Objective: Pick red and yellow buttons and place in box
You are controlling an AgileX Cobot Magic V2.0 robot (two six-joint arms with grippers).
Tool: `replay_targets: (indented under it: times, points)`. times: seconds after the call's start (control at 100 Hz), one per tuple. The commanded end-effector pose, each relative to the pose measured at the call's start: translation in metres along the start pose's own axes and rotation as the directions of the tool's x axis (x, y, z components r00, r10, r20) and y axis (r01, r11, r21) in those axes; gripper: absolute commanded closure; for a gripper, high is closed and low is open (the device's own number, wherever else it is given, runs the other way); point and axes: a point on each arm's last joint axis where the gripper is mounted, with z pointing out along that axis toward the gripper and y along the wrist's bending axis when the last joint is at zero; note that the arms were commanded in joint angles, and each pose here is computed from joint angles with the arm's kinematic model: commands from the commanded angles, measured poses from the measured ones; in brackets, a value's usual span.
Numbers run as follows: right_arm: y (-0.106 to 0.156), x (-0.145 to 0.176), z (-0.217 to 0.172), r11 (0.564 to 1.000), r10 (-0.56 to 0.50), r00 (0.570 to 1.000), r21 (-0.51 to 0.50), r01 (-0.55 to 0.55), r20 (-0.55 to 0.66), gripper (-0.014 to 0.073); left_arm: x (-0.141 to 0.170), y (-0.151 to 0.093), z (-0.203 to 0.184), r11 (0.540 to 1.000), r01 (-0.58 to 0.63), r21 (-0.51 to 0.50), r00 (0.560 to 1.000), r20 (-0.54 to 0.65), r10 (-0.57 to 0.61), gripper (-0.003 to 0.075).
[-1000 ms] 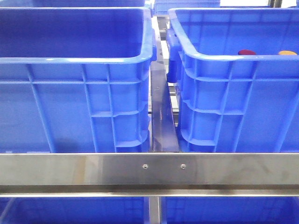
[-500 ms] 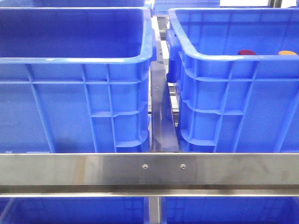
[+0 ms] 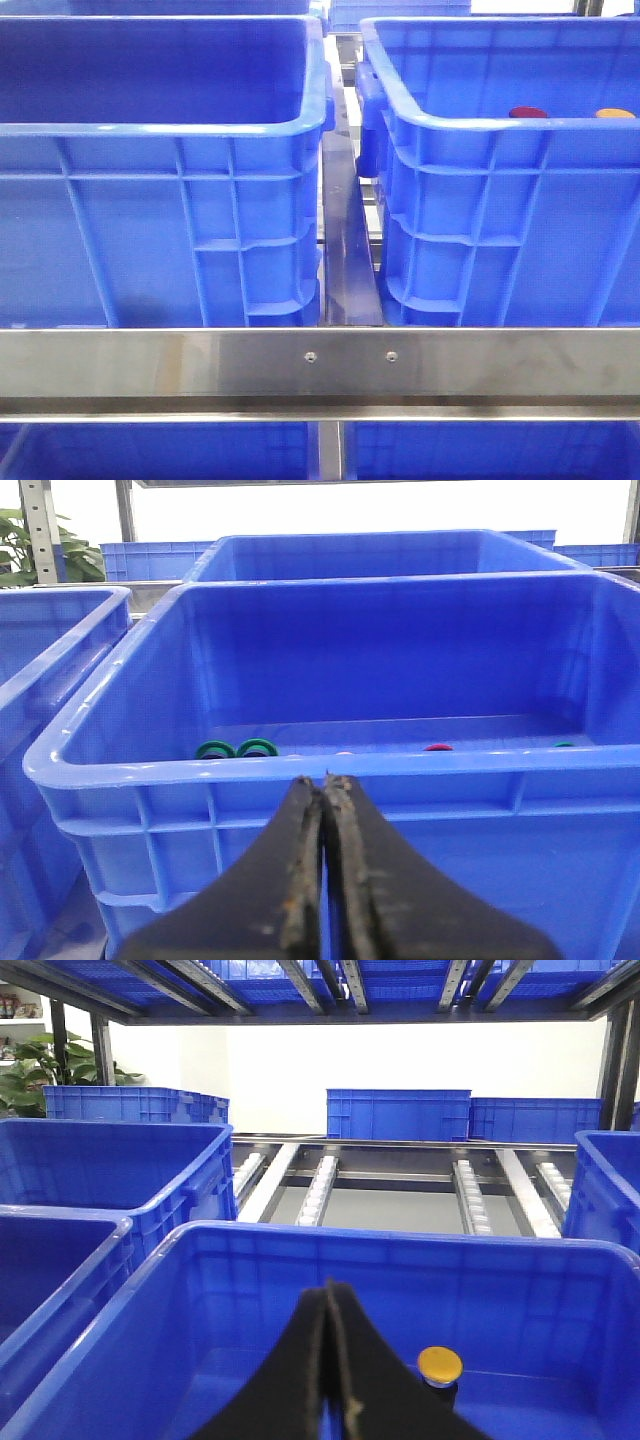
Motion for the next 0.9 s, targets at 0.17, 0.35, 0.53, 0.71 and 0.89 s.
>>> replay_targets:
  times: [0.17,0.35,0.53,0.71,0.89]
  points:
    - [0.0017,-0.0118,-0.0002,0.997,0.082,0.995,-0.020,-0.081,0.057,0.0663,0.0069,0.0000,-0.0018,1.000,0.011,0.004,0.998,0.068,-0.012,0.0739]
    - [0.0017,-0.0118,-0.0002,0.997,0.082,0.995,-0.020,-0.081,0.057,0.0663,0.0069,0.0000,-0.0018,1.000,0.011,0.004,0.998,0.068,-0.012,0.0739]
    - [0.0017,-0.0118,-0.0002,0.997,0.082,0.995,-0.020,-0.081,0.057,0.0663,0.0069,0.0000,-0.0018,1.000,0.011,0.004,0.998,0.068,-0.012,0.0739]
    - [0.0017,-0.0118,-0.0002,0.997,0.082,0.995,-0.020,-0.081,0.057,0.0663,0.0069,0.0000,-0.0018,1.000,0.011,0.004,0.998,0.068,-0.012,0.0739]
    - [-0.0016,-0.0108,-0.0001,0.996,0.081,0.996,0.018,-0.082,0.049,0.0663,0.0069,0.0000,-0.0018,1.000,0.011,0.004,0.998,0.068,-0.012,0.0739]
